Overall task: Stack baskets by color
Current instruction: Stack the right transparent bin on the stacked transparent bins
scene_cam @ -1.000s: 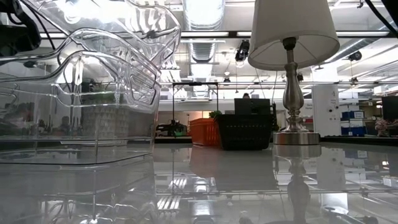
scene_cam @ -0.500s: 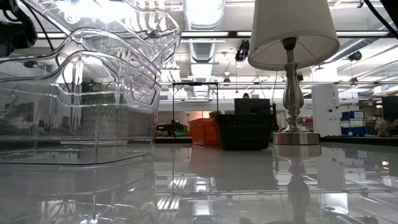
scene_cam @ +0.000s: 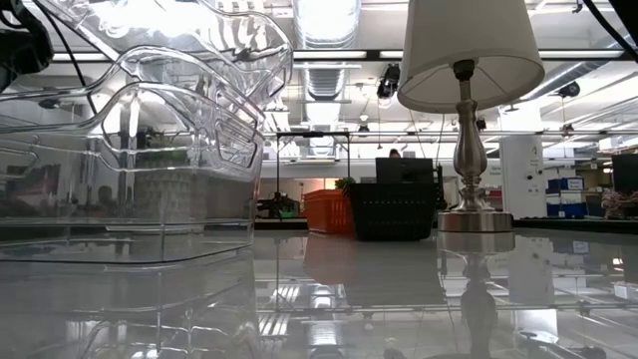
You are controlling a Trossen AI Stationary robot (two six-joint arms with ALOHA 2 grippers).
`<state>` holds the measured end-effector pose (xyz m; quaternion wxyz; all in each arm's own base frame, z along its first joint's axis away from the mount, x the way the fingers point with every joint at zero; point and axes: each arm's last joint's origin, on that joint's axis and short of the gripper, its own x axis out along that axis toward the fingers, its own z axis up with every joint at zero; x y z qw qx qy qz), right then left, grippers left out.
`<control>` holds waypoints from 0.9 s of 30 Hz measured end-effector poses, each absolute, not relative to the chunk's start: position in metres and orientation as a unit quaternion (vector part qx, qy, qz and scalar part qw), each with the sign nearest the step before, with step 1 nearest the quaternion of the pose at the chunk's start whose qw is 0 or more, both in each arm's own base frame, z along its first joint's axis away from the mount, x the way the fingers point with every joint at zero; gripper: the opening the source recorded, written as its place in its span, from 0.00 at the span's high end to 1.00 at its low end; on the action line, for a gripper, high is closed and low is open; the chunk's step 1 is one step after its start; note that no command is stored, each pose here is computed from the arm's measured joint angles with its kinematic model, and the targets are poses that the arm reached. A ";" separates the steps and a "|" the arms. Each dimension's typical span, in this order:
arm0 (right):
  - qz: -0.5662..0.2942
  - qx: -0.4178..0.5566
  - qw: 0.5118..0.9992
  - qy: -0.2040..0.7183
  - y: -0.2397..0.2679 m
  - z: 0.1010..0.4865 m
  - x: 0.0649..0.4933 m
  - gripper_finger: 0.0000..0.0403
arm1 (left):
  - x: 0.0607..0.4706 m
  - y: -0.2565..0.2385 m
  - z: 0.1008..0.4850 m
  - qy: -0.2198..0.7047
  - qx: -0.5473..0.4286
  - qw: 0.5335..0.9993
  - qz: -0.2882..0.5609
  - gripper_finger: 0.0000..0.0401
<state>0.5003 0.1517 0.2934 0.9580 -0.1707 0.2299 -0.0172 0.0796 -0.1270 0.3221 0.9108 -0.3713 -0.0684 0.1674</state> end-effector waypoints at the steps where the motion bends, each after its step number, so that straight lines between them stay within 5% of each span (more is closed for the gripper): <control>1: -0.018 -0.169 0.958 0.230 0.152 0.293 0.500 0.98 | 0.080 -0.127 0.322 -0.069 -0.372 0.910 0.168 0.77; 9: -0.019 -0.166 0.960 0.223 0.152 0.294 0.501 0.96 | 0.080 -0.127 0.322 -0.068 -0.368 0.912 0.168 0.91; 19: -0.017 -0.165 0.961 0.221 0.152 0.295 0.501 0.79 | 0.080 -0.127 0.323 -0.067 -0.366 0.913 0.165 0.94; 27: 0.026 -0.170 0.959 0.225 0.154 0.293 0.501 0.96 | 0.074 -0.118 0.336 -0.056 -0.335 0.930 0.142 0.94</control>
